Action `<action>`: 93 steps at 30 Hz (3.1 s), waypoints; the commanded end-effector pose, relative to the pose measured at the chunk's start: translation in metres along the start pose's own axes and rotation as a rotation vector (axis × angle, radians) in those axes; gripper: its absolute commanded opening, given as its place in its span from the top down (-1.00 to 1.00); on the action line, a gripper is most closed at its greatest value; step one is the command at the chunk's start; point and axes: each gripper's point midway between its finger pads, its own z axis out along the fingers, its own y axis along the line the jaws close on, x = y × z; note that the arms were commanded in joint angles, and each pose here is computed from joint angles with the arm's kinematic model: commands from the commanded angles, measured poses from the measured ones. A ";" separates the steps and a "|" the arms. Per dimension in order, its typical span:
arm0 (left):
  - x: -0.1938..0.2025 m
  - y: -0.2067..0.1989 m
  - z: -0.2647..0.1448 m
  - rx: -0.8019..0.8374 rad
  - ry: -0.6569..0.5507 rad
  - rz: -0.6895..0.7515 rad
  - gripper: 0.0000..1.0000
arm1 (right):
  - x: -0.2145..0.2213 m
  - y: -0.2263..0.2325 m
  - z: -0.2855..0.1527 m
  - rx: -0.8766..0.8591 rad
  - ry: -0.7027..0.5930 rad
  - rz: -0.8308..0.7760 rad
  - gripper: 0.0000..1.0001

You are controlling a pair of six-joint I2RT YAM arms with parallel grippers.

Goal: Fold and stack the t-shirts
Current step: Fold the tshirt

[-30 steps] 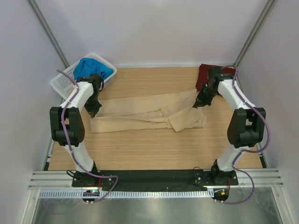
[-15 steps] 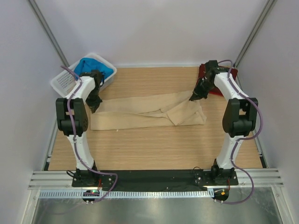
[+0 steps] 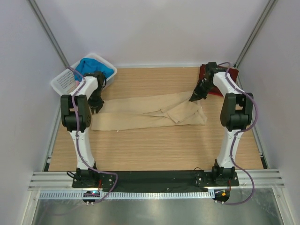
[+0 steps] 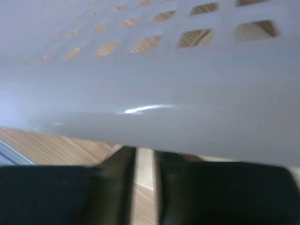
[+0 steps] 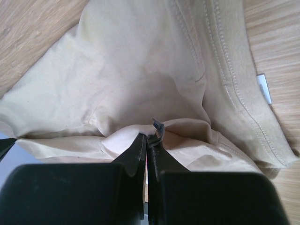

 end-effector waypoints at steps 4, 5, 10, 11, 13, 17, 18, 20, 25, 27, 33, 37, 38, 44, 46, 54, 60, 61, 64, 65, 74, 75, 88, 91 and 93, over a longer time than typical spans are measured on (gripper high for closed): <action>-0.027 0.013 -0.033 0.023 -0.110 -0.032 -0.42 | -0.050 0.005 0.002 -0.060 -0.084 0.042 0.48; -0.026 0.015 -0.040 0.038 -0.120 -0.032 -0.51 | -0.045 -0.006 0.005 -0.004 -0.044 0.037 0.40; 0.007 0.014 -0.071 0.195 -0.122 0.001 -0.56 | -0.040 -0.011 -0.050 0.133 -0.132 -0.156 -0.01; 0.013 0.010 -0.071 0.230 -0.110 0.000 -0.56 | -0.027 -0.006 -0.040 0.137 -0.103 -0.183 -0.03; 0.028 -0.017 -0.078 0.363 -0.096 0.019 -0.43 | -0.001 0.005 -0.044 0.095 -0.092 -0.221 -0.05; 0.068 -0.042 -0.055 0.396 0.027 0.076 0.05 | 0.056 0.035 -0.029 -0.138 0.027 -0.142 -0.06; 0.071 -0.042 -0.050 0.387 0.042 0.081 0.12 | 0.066 0.037 -0.023 -0.160 0.047 -0.131 -0.06; 0.073 -0.037 -0.034 0.329 0.040 0.101 0.24 | 0.092 0.038 -0.011 -0.166 0.089 -0.139 -0.04; 0.082 -0.020 -0.003 0.190 0.055 0.157 0.25 | 0.122 0.028 -0.002 -0.139 0.125 -0.164 -0.04; 0.094 -0.017 0.007 0.171 0.091 0.171 0.26 | 0.129 0.021 0.000 -0.128 0.138 -0.154 -0.04; 0.104 -0.013 0.013 0.171 0.106 0.176 0.25 | 0.138 0.017 0.009 -0.151 0.144 -0.118 -0.07; 0.106 -0.012 0.014 0.165 0.111 0.188 0.25 | 0.135 0.026 0.017 -0.189 0.145 -0.081 -0.05; 0.105 -0.011 0.013 0.165 0.110 0.189 0.25 | 0.136 0.027 0.018 -0.189 0.145 -0.068 -0.04; 0.102 -0.010 0.012 0.166 0.100 0.202 0.25 | 0.124 0.039 0.022 -0.226 0.111 -0.034 0.39; 0.101 -0.011 0.011 0.170 0.095 0.203 0.25 | 0.113 0.049 0.025 -0.244 0.092 -0.036 0.92; 0.097 -0.017 0.006 0.200 0.089 0.206 0.25 | 0.019 0.125 0.037 -0.308 -0.120 -0.142 0.97; 0.097 -0.017 0.003 0.209 0.094 0.214 0.24 | -0.010 0.132 0.025 -0.172 -0.158 -0.262 0.16; 0.095 -0.017 0.002 0.212 0.084 0.212 0.23 | -0.010 0.135 0.013 -0.192 -0.190 -0.274 0.14; 0.093 -0.020 -0.005 0.234 0.077 0.207 0.23 | -0.005 0.115 -0.010 -0.151 -0.256 -0.284 0.04; 0.091 -0.021 -0.007 0.238 0.076 0.204 0.23 | -0.003 0.106 -0.011 -0.128 -0.251 -0.282 0.04; 0.083 -0.032 -0.031 0.344 0.015 0.244 0.24 | 0.003 0.042 0.006 0.031 -0.241 -0.343 0.03; 0.081 -0.042 -0.042 0.408 -0.014 0.254 0.23 | -0.005 0.041 0.005 0.063 -0.258 -0.353 0.03; 0.091 -0.158 -0.149 0.890 -0.148 0.396 -0.03 | -0.049 0.004 0.014 0.343 -0.303 -0.418 0.10; 0.086 -0.204 -0.171 1.027 -0.187 0.408 -0.09 | -0.053 0.007 0.023 0.326 -0.304 -0.419 0.11; 0.082 -0.234 -0.178 1.059 -0.197 0.415 -0.10 | -0.053 0.008 0.028 0.319 -0.296 -0.415 0.12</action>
